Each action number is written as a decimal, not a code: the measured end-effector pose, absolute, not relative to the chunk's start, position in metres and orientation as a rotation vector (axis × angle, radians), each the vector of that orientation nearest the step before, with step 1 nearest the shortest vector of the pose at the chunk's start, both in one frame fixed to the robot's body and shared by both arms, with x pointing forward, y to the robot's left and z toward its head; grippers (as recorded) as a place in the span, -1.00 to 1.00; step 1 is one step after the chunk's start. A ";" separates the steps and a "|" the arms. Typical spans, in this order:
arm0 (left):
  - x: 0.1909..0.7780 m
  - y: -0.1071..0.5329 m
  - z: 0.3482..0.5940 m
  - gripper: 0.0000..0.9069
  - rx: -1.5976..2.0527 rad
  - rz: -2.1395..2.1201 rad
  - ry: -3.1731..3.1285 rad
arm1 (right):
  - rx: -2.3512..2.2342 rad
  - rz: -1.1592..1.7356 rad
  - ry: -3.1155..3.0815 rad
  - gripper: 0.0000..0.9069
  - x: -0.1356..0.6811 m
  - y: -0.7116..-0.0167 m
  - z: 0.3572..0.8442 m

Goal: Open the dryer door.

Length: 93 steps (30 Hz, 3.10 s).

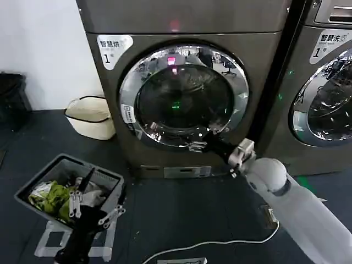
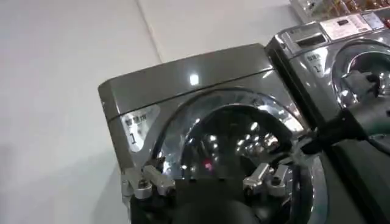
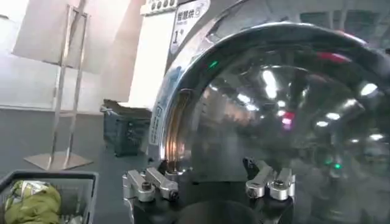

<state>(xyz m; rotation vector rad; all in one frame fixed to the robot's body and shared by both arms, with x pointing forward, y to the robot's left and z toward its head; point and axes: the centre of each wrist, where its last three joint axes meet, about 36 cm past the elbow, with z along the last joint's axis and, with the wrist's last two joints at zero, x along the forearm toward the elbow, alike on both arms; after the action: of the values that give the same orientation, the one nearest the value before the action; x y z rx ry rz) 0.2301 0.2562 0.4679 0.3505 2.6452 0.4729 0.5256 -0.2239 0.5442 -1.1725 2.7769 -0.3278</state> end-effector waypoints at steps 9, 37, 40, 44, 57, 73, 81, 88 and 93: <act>0.230 0.256 0.468 1.00 0.347 0.473 2.645 | -1.229 -0.324 2.764 1.00 0.540 -0.201 0.542; 0.226 0.255 0.469 1.00 0.342 0.477 2.644 | -1.286 -0.310 2.753 1.00 0.577 -0.136 0.538; 0.226 0.255 0.469 1.00 0.342 0.477 2.645 | -1.286 -0.324 2.749 1.00 0.579 -0.130 0.538; 0.226 0.255 0.469 1.00 0.342 0.478 2.645 | -1.300 -0.321 2.743 1.00 0.582 -0.121 0.538; 0.225 0.255 0.468 1.00 0.339 0.477 2.646 | -1.327 -0.318 2.730 1.00 0.596 -0.093 0.540; 0.225 0.255 0.469 1.00 0.339 0.480 2.645 | -1.339 -0.332 2.732 1.00 0.613 -0.065 0.539; 0.224 0.256 0.470 1.00 0.338 0.481 2.644 | -1.345 -0.339 2.727 1.00 0.622 -0.056 0.539; 0.223 0.256 0.470 1.00 0.337 0.483 2.643 | -1.353 -0.352 2.726 1.00 0.629 -0.048 0.538; 0.223 0.256 0.470 1.00 0.335 0.485 2.643 | -1.356 -0.361 2.726 1.00 0.633 -0.044 0.537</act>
<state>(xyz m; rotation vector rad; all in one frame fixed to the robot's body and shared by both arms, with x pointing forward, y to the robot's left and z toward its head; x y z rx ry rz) 0.2225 0.2565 0.4703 0.3352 2.6429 0.4853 0.6334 -0.0435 0.5368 -1.3556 2.7260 -0.3609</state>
